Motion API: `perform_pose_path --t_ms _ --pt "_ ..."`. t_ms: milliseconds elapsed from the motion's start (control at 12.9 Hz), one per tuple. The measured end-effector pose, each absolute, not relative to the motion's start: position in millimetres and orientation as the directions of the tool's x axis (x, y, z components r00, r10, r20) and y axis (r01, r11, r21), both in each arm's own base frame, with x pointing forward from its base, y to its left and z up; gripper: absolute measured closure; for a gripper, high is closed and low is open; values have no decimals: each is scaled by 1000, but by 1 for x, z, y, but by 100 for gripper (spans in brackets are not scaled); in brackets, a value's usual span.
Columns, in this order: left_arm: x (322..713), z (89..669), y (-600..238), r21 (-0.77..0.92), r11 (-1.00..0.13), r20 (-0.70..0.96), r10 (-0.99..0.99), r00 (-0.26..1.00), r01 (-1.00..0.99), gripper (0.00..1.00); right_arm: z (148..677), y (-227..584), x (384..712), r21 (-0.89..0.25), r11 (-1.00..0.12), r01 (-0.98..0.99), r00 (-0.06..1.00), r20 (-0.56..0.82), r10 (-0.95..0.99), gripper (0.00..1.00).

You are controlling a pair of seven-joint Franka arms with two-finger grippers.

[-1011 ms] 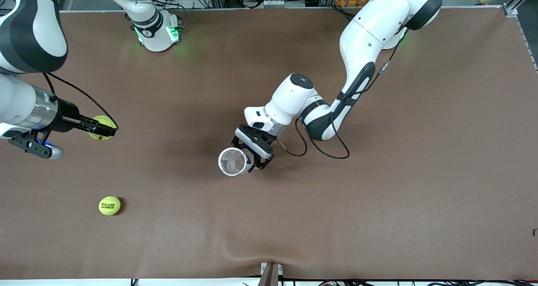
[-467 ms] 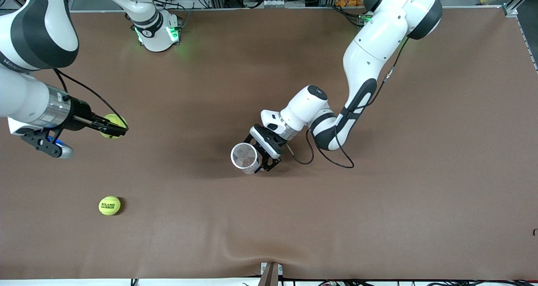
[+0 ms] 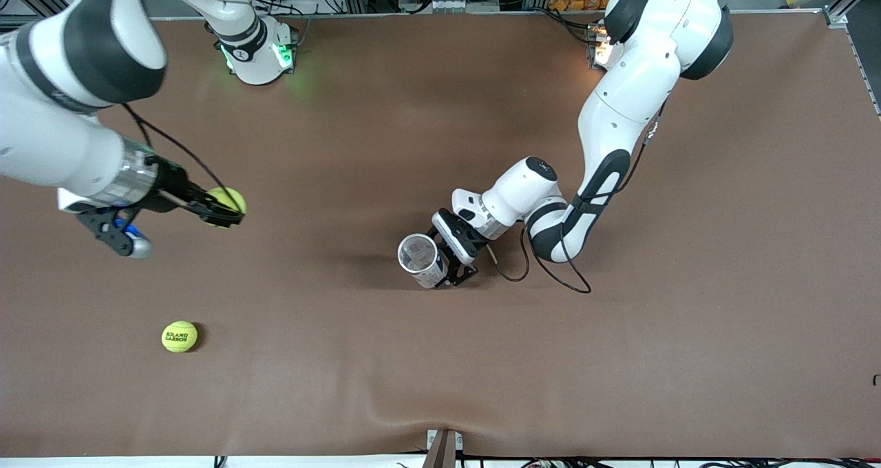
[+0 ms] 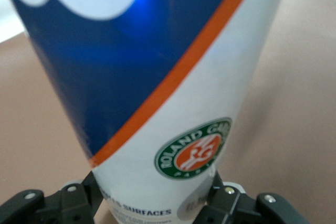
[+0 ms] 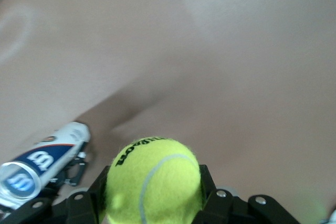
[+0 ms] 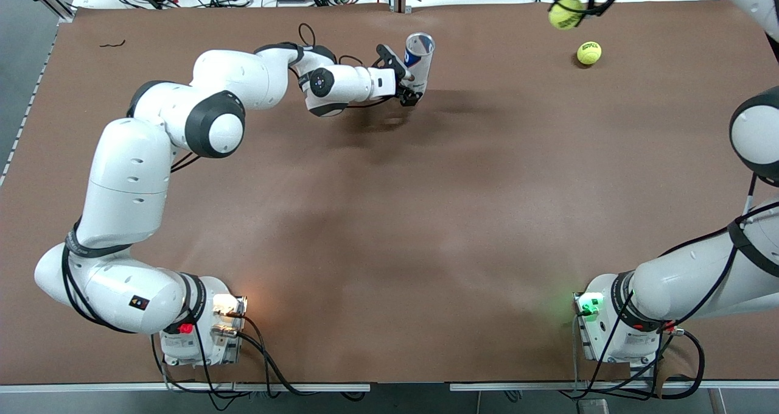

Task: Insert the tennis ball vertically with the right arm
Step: 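Move the ball over the can opening and release it with the right gripper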

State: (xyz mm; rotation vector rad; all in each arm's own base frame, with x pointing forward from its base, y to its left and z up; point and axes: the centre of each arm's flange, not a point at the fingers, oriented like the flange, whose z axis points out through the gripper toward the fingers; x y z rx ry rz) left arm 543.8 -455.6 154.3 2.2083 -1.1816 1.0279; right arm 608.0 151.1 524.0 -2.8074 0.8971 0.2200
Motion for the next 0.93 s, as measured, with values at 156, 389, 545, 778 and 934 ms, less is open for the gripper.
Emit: perform_pose_path --t_ms 156,389,545,778,934 --pt "541 150 -457 31 -538 773 -521 362 -842 24 520 195 614 -142 -759 -636 770 -188 -610 32" --pt "546 149 -449 25 -543 773 -521 361 -839 24 506 266 625 -155 -706 -691 722 -195 -664 32" --pt "547 145 -447 28 -544 770 -523 365 -839 24 498 306 626 -180 -678 -712 702 -192 -686 32" --pt "543 140 -448 31 -536 769 -526 363 -844 24 478 358 619 -223 -662 -716 697 -178 -695 32" --pt "542 140 -447 23 -520 773 -533 345 -854 25 463 378 614 -214 -692 -690 723 -144 -676 32"
